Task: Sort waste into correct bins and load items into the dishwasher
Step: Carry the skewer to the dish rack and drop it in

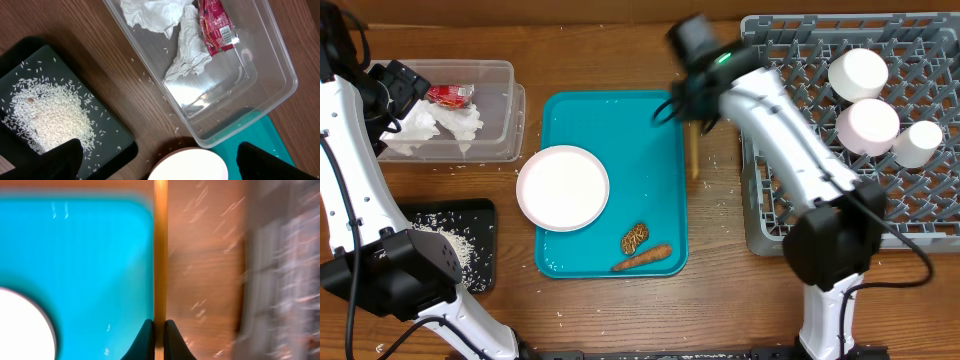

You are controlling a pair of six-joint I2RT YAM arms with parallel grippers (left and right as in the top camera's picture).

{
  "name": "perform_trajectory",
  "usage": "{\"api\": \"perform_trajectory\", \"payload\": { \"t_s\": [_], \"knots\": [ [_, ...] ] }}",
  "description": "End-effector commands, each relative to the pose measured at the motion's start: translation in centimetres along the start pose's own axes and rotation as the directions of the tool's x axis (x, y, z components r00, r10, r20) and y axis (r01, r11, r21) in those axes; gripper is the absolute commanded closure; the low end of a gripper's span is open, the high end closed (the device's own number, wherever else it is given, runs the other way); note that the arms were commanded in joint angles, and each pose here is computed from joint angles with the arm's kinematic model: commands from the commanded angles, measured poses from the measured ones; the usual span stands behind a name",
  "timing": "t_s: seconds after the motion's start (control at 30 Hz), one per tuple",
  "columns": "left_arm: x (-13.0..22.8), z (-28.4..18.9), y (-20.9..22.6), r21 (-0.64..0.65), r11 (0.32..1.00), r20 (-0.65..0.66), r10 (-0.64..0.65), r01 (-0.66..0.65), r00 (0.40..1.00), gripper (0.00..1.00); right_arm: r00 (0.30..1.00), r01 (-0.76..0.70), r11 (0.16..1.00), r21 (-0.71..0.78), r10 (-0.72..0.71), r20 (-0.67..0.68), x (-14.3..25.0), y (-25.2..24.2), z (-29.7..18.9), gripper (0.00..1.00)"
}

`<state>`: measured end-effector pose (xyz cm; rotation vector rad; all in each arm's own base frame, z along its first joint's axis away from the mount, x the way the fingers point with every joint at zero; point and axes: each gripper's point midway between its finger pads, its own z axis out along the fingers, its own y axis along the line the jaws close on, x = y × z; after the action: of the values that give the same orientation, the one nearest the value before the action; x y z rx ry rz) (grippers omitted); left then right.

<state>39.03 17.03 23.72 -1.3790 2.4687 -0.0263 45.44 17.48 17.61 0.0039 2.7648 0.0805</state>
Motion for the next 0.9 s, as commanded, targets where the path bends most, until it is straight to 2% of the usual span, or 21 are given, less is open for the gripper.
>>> {"api": "perform_trajectory", "payload": {
  "t_s": [0.0, 0.1, 0.23, 0.43, 0.63, 0.67, 0.7, 0.73, 0.8, 0.87],
  "knots": [
    [-0.2, -0.5, -0.2, 0.014, 1.0, 0.013, -0.013, 0.013, 1.0, 0.0, 0.989, -0.019, 1.0, 0.013, 0.016, 0.148, -4.6, -4.5, -4.9, 0.96],
    [-0.2, -0.5, -0.2, 0.014, 1.0, 0.013, -0.013, 0.013, 1.0, 0.0, 0.977, -0.083, 0.996, 0.039, 0.073, 0.199, -6.7, -9.0, -5.6, 0.96],
    [-0.2, -0.5, -0.2, 0.014, 1.0, 0.013, -0.013, 0.013, 1.0, 0.0, 0.979, -0.066, 0.996, 0.066, 0.052, 0.195, -7.3, -12.9, -5.2, 0.96],
    [-0.2, -0.5, -0.2, 0.014, 1.0, 0.013, -0.013, 0.013, 1.0, 0.0, 0.985, 0.032, 0.999, -0.012, -0.03, 0.169, -7.2, -13.7, -3.8, 0.96],
    [-0.2, -0.5, -0.2, 0.014, 1.0, 0.013, -0.013, 0.013, 1.0, 0.0, 0.991, 0.027, 0.999, -0.017, -0.025, 0.13, -6.4, -13.9, -1.7, 0.95],
    [-0.2, -0.5, -0.2, 0.014, 1.0, 0.013, -0.013, 0.013, 1.0, 0.0, 0.992, 0.027, 0.999, -0.017, -0.025, 0.124, -6.2, -13.9, -1.4, 0.89],
    [-0.2, -0.5, -0.2, 0.014, 1.0, 0.013, -0.013, 0.013, 1.0, 0.0, 0.993, 0.027, 1.0, -0.017, -0.025, 0.119, -6.1, -13.9, -1.1, 0.77],
    [-0.2, -0.5, -0.2, 0.014, 1.0, 0.013, -0.013, 0.013, 1.0, 0.0, 0.993, 0.023, 1.0, -0.016, -0.021, 0.113, -5.9, -13.9, -0.9, 0.71],
    [-0.2, -0.5, -0.2, 0.014, 1.0, 0.013, -0.013, 0.013, 1.0, 0.0, 0.994, 0.023, 1.0, -0.016, -0.022, 0.104, -5.7, -13.9, -0.6, 0.62],
    [-0.2, -0.5, -0.2, 0.014, 1.0, 0.013, -0.013, 0.013, 1.0, 0.0, 0.995, 0.022, 1.0, -0.016, -0.021, 0.098, -5.5, -14.0, -0.4, 0.6]
  ]
}}
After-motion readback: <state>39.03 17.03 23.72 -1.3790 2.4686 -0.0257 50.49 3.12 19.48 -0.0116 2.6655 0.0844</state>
